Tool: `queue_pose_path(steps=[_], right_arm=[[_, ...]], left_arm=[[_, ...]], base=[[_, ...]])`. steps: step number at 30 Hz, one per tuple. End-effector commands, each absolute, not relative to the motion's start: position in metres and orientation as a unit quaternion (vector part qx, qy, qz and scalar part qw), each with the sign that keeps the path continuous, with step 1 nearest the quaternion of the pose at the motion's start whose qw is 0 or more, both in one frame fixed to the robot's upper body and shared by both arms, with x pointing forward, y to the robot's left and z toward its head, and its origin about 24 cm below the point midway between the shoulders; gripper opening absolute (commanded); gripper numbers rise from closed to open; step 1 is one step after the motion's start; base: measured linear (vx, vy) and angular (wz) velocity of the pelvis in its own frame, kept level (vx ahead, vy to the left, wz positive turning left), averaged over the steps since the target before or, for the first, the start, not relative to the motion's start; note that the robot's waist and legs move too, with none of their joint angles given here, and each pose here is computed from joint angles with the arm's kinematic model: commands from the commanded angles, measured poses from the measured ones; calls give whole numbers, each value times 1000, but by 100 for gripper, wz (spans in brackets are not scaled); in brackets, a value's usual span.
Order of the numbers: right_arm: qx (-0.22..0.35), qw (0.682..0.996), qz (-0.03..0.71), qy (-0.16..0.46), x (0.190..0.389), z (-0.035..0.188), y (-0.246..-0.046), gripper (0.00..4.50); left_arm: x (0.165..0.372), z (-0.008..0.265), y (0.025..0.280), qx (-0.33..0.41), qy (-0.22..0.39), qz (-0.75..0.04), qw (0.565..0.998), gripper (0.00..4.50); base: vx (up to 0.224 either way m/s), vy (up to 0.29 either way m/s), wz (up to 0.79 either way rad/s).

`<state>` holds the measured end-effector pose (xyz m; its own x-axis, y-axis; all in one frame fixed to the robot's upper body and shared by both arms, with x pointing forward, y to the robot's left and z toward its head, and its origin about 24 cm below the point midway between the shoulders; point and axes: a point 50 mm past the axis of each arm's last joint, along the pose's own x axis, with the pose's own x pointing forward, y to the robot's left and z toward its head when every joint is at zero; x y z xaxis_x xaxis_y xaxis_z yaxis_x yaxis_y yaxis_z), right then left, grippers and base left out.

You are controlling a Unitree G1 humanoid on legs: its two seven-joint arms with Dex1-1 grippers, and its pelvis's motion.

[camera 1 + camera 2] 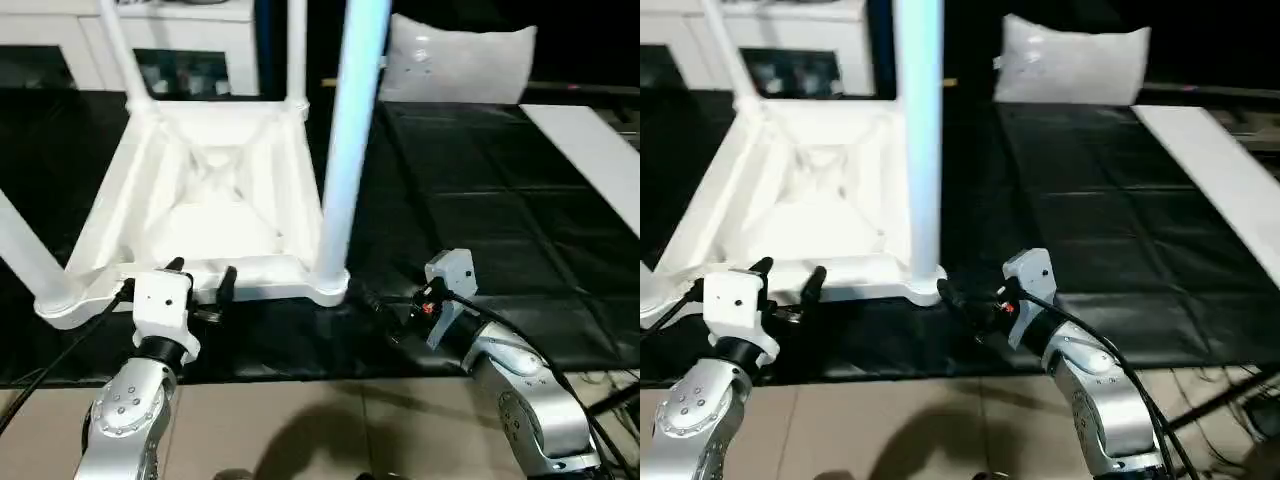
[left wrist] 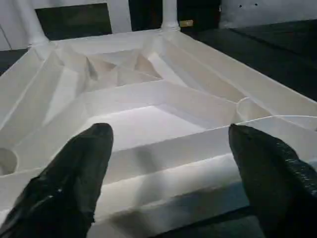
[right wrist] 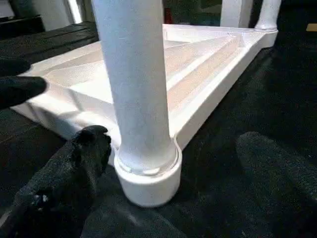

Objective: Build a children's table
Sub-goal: Rotate leg to tighten

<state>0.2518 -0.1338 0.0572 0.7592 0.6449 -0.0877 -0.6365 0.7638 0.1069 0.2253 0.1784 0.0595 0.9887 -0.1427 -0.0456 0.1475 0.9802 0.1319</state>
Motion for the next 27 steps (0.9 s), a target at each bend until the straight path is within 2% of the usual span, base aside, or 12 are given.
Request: queue_pose_path(steps=[1, 4, 9, 13, 15, 27], right_arm=[[42, 943, 322, 65, 250, 53, -137, 450], [50, 947, 312, 65, 248, 52, -139, 450], [51, 950, 300, 65, 243, 51, -147, 450], [47, 951, 298, 66, 242, 52, -149, 450], [45, 951, 298, 66, 243, 52, -149, 450], [32, 938, 338, 72, 246, 54, -145, 450]], left_arm=[[228, 62, 181, 83, 15, -76, 994, 430], [229, 62, 180, 83, 14, -79, 993, 449], [230, 60, 174, 80, 17, -94, 992, 449], [230, 60, 171, 121, 15, -110, 986, 449], [230, 60, 171, 108, 17, -100, 989, 449], [228, 60, 172, 89, 19, -78, 993, 449]], base=[[14, 162, -7], [1, 206, -5], [-25, 233, 2], [-45, 167, -4], [-67, 166, -8], [-60, -37, 2]])
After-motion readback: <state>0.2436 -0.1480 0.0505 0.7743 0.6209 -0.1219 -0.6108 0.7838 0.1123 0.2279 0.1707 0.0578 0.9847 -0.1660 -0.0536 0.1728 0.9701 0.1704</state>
